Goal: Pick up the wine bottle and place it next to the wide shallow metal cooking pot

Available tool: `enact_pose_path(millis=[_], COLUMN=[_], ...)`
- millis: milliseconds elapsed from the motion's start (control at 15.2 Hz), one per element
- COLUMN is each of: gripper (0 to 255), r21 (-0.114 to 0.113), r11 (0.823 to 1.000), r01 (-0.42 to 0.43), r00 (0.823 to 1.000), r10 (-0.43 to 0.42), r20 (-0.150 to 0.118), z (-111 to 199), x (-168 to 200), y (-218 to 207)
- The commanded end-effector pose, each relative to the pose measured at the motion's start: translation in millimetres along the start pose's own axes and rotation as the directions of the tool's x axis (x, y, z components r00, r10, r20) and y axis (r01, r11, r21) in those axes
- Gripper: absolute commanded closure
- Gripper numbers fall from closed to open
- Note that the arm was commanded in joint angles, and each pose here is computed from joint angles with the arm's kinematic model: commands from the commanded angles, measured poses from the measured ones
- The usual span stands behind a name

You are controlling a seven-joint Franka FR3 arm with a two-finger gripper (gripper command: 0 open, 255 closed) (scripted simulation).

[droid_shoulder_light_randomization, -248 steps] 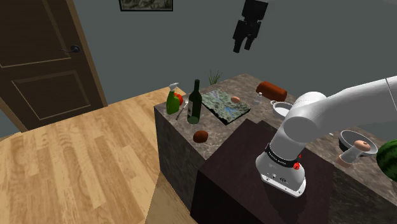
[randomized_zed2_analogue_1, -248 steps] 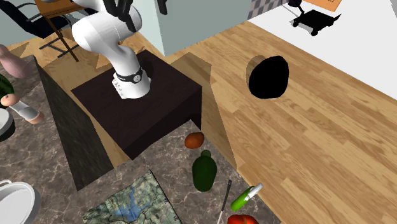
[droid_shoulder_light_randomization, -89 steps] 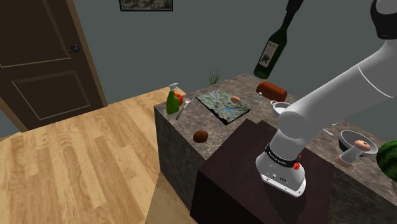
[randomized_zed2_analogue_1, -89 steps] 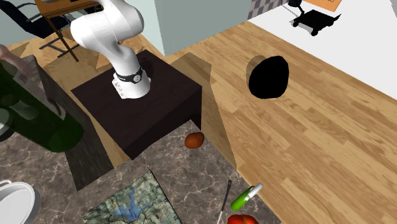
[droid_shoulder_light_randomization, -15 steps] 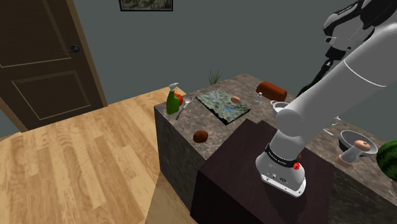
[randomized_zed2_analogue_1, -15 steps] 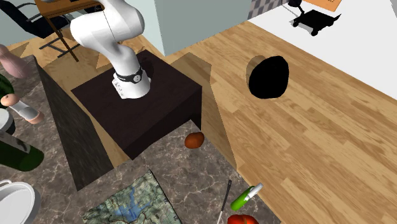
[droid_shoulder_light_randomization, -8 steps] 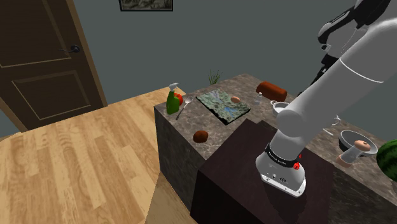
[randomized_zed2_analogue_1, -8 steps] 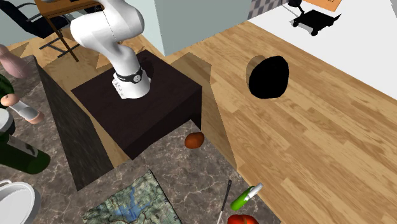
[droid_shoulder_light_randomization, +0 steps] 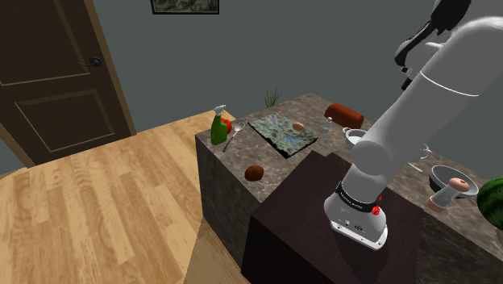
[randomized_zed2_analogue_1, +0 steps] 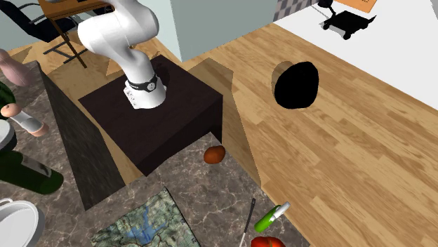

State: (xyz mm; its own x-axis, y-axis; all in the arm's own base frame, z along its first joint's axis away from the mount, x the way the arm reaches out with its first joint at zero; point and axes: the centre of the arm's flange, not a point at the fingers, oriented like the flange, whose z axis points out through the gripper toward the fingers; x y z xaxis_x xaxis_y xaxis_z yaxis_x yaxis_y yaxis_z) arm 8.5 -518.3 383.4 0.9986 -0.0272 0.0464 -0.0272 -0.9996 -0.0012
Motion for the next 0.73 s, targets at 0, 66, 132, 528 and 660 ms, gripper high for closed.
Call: enact_pose_path(millis=[0,66,132,528,660], gripper=[255,255,255,255,255], r21=[-0.001,-0.001,-0.001,-0.001,-0.001], r11=[1.000,1.000,1.000,1.000,1.000], r01=[0.000,0.000,0.000,0.000,0.000], r00=[1.000,1.000,1.000,1.000,1.000], r10=[0.000,0.000,0.000,0.000,0.000], r20=[0.000,0.000,0.000,0.000,0.000], z=[10,16,21,42,42], x=[0,0,-1,-2,-2], y=[0,0,0,0,0])
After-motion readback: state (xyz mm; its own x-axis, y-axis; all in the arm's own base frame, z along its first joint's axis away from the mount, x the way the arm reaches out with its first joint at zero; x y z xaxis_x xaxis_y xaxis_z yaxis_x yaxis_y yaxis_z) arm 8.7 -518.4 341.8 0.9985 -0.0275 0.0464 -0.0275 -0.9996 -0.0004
